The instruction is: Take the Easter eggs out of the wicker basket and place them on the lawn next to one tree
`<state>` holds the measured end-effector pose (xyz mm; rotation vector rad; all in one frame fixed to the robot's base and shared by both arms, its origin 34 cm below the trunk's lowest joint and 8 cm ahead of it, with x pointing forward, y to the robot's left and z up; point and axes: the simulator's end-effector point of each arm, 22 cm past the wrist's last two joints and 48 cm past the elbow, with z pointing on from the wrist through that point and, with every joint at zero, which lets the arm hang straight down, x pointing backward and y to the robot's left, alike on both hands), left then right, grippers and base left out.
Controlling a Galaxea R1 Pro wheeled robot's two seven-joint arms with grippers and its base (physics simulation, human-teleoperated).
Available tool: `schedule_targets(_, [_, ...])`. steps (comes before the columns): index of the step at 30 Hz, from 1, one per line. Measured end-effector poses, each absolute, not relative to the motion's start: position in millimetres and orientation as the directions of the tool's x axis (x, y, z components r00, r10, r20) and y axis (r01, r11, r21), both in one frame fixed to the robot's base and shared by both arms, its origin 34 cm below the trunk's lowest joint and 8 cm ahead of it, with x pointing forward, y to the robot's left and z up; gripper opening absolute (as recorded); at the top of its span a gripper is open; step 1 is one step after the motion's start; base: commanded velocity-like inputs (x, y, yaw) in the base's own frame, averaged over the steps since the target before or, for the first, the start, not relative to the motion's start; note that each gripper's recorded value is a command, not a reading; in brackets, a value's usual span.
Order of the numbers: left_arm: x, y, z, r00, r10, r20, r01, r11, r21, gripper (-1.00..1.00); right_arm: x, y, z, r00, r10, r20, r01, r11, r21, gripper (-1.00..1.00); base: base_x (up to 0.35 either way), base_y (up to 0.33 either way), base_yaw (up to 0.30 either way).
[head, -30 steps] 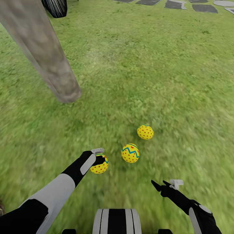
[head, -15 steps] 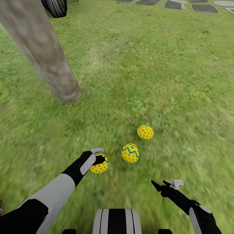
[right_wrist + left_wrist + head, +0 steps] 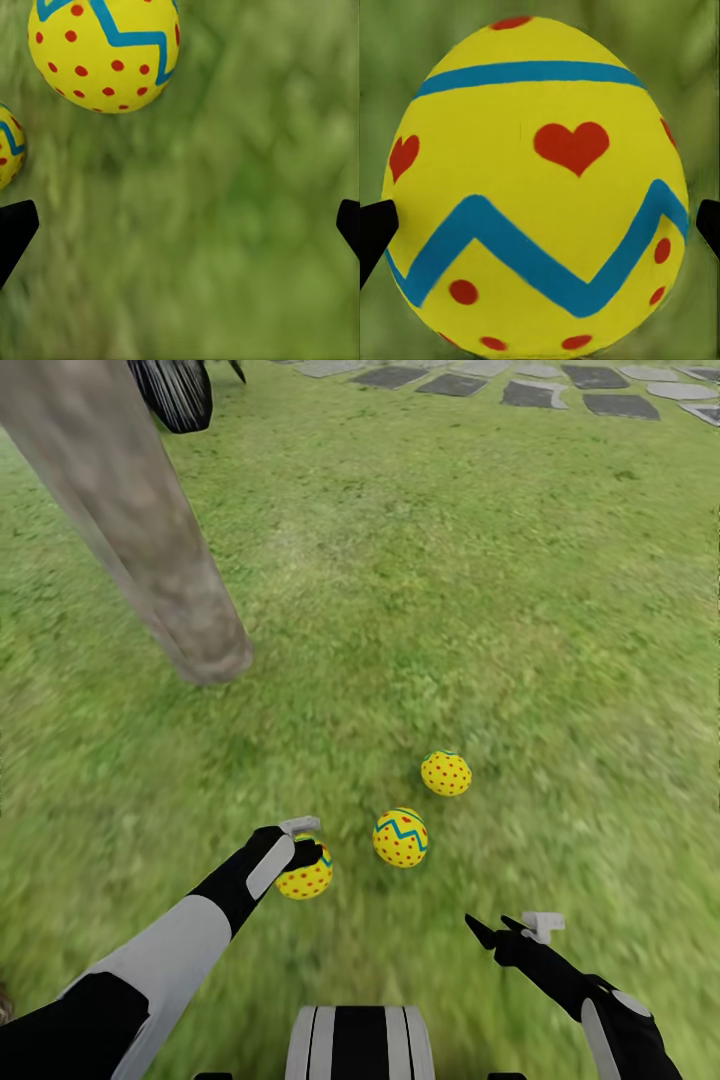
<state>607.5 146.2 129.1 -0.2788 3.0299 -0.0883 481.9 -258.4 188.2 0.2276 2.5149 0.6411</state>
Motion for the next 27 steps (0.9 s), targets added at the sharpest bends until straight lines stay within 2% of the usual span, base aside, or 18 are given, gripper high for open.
schedule_targets(27, [644.9,146.3,191.9,-0.963,-0.185,-0.199,-0.171,0.982,-0.085,1.00,513.6,-259.3,237.0,-0.790,0.282,-0.544,-0.023,0.874,0.486,1.00,0.000,0.000,0.000])
